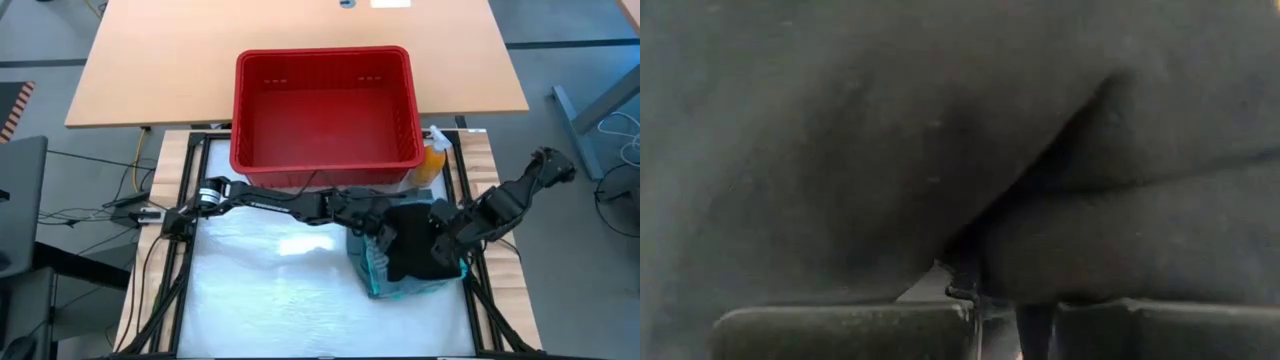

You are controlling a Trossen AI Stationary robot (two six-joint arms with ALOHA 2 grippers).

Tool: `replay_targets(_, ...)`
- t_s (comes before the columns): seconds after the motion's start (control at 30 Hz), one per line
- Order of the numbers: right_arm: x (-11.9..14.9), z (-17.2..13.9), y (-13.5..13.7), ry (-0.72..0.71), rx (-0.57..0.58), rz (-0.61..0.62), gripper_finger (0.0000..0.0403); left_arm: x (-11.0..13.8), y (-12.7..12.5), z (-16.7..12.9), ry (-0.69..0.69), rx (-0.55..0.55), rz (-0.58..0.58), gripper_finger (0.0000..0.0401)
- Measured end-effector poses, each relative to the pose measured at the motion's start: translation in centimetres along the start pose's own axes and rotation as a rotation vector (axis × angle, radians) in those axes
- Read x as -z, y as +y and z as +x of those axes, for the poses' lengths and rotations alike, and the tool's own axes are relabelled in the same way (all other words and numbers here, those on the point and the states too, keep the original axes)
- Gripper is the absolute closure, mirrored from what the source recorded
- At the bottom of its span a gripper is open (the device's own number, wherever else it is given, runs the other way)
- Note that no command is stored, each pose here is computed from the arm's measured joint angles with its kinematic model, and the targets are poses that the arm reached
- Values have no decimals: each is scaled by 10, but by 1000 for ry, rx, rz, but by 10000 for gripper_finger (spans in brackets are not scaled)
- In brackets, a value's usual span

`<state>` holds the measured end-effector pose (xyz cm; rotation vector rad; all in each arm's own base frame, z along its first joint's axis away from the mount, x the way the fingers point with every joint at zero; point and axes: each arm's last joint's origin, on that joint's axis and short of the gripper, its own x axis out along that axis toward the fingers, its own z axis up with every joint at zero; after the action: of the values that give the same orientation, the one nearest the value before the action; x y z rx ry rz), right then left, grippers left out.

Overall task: Fold Laundry from Bin
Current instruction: Stack the black shirt on top of the blue shirt

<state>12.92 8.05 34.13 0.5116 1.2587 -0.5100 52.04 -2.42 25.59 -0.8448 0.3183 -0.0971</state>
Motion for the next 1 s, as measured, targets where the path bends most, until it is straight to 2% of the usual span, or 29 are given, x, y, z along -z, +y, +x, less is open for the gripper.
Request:
replay_targets(0.2, 5, 6, -38, -28, -24, -58, 350, 1, 0, 0, -70, -80, -46, 397)
replay_targets(0.3, 6, 4, -50, -45, -43, -93, 336, 4, -2, 1, -92, -97, -46, 392)
replay_targets(0.4, 5, 0, -57, -36, -81, -121, 301, 6, -6, 2, -118, -95, -32, 370)
replay_targets(0.6, 4, -11, -64, 21, -182, -177, 195, 8, -7, 2, -124, -108, -42, 304)
replay_targets(0.7, 4, -16, -68, 28, -227, -182, 157, 9, -6, 2, -114, -118, -51, 281)
replay_targets(0.87, 5, -30, -74, 53, -337, -185, 146, 12, -6, 2, -63, -102, -55, 266)
replay_targets(1.0, 7, -49, -84, -5, -409, -134, 151, 14, -5, 2, 17, -67, -25, 264)
